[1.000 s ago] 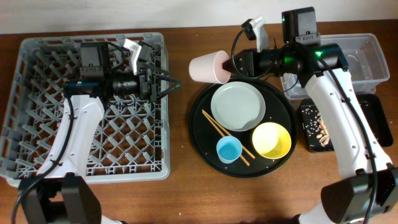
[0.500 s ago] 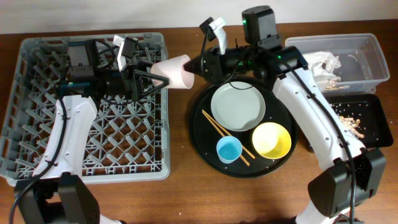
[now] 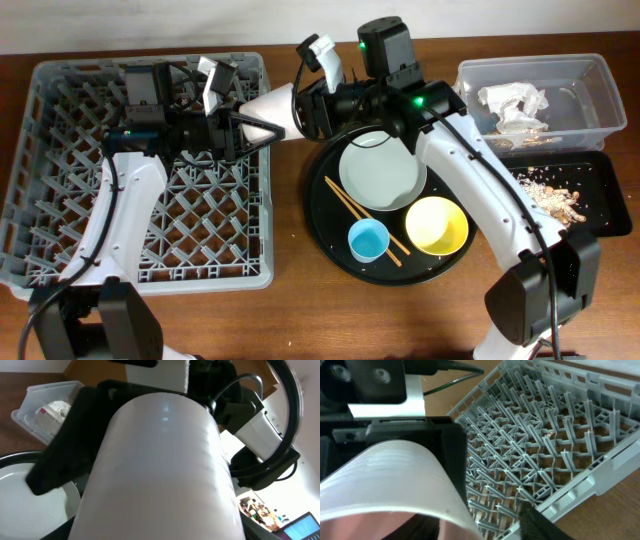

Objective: Sort waste into correct bins and load items into the dishwasher rack
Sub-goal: 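Place the pink cup upside down in the rack with the left gripper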

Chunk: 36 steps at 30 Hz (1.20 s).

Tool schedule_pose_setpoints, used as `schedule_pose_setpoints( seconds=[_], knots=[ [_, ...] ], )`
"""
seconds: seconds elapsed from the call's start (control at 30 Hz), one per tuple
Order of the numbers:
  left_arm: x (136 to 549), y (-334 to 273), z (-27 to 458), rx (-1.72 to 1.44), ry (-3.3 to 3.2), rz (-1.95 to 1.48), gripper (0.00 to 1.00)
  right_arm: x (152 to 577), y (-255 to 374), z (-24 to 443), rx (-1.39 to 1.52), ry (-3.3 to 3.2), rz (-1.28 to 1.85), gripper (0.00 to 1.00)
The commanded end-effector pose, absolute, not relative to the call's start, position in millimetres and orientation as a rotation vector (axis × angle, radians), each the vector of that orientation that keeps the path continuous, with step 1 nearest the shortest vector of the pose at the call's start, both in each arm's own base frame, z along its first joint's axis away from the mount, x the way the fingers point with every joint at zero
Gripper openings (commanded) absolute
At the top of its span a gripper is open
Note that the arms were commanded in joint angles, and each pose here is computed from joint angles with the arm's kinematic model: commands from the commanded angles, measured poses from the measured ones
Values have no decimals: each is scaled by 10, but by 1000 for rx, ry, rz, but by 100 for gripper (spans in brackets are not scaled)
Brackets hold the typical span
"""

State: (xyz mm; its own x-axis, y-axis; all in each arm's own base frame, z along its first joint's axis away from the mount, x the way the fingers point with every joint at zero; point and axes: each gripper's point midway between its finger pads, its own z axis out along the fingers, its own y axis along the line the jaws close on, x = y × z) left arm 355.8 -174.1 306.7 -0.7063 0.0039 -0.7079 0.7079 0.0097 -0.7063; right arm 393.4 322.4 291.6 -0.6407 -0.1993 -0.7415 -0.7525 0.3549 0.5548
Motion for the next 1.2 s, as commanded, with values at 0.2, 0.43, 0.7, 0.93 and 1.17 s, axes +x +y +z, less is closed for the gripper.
schedule_pose_setpoints(
  seconds=[0.2,0.43,0.7,0.93,1.17],
  knots=[
    [3860,-1373,3035,651,1780,-1569,63,4310,2037,3310,-651,1921,1482,99],
    [4312,-547,1972,114,2488,-583,61,4479,1386,2184,-216,2523,799,98],
    [3029,-719,1831,172,3096,-96,61,4417,1250,2047,-167,2603,694,98],
    [2690,-648,1022,154,3255,-60,59,4350,1222,1997,-153,2643,678,98],
    [2776,-555,954,158,3215,32,99,4295,1214,1970,-145,2670,681,99]
  ],
)
